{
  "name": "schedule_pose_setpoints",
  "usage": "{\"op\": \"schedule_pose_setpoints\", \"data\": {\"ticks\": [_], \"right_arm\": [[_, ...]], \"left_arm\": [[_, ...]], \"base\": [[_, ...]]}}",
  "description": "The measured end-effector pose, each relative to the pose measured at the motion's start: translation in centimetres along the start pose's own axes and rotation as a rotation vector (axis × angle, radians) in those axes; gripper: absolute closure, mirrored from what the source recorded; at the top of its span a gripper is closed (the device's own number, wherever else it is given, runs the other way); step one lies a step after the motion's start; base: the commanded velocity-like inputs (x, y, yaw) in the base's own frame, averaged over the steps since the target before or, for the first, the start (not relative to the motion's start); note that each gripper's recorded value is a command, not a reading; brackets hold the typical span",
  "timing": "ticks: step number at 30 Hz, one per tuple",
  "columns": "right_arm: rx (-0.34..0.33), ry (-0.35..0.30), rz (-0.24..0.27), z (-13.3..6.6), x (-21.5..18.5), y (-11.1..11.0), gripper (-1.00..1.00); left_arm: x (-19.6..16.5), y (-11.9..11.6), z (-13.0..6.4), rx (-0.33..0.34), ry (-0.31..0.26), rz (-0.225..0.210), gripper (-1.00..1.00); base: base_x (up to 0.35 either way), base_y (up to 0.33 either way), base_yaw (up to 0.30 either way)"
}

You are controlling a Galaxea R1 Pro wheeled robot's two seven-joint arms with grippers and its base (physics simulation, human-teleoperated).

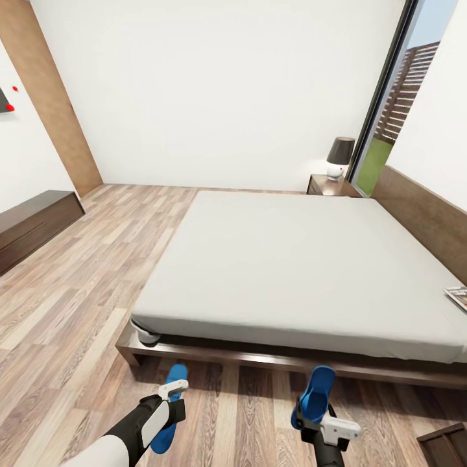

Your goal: In the bedroom, move the book from the bed onto either nightstand, and place the two sandals side by side next to the bed.

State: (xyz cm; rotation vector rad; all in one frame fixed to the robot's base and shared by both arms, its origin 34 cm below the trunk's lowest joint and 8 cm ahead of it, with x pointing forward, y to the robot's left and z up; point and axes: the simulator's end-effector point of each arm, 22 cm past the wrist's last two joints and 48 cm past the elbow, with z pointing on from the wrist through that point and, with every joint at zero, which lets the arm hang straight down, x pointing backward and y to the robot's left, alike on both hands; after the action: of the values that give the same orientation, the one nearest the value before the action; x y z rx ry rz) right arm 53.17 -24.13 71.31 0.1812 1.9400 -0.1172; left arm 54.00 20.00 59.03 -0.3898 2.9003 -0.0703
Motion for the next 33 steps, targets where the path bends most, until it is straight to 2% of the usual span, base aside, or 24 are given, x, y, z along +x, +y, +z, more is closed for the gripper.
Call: {"op": "schedule_pose_setpoints", "data": {"ticks": [7, 8, 11, 18, 24, 31, 33], "right_arm": [[0.011, -0.070, 0.022, -1.6, -0.8, -0.4, 1.00], [0.014, -0.101, 0.014, -2.5, -1.3, -0.5, 1.00], [0.031, -0.156, -0.007, -3.7, -2.2, -0.9, 1.00], [0.059, -0.201, -0.016, -3.6, -3.3, -1.0, 1.00], [0.075, -0.146, -0.034, -3.4, -4.5, -1.0, 1.00], [0.079, -0.093, -0.058, -2.7, -3.7, -0.8, 1.00], [0.086, -0.067, -0.075, -1.9, -5.3, -0.6, 1.00]], "left_arm": [[0.1, 0.0, 0.9, 0.000, 0.000, 0.000, 1.00], [0.1, 0.0, 1.0, 0.000, 0.000, 0.000, 1.00], [0.1, 0.1, 1.4, 0.001, 0.000, 0.000, 1.00], [0.2, 0.1, 2.4, 0.001, -0.001, 0.000, 1.00], [0.4, 0.1, 3.2, 0.001, -0.001, 0.001, 1.00], [0.5, 0.2, 4.2, 0.001, -0.002, -0.001, 1.00], [0.3, 0.8, 4.5, -0.010, -0.005, 0.001, 1.00]], "base": [[0.000, 0.000, 0.000], [0.000, 0.000, 0.000], [0.000, 0.000, 0.000], [0.000, 0.000, 0.000], [0.000, 0.000, 0.000], [0.000, 0.000, 0.000], [0.000, 0.000, 0.000]]}}
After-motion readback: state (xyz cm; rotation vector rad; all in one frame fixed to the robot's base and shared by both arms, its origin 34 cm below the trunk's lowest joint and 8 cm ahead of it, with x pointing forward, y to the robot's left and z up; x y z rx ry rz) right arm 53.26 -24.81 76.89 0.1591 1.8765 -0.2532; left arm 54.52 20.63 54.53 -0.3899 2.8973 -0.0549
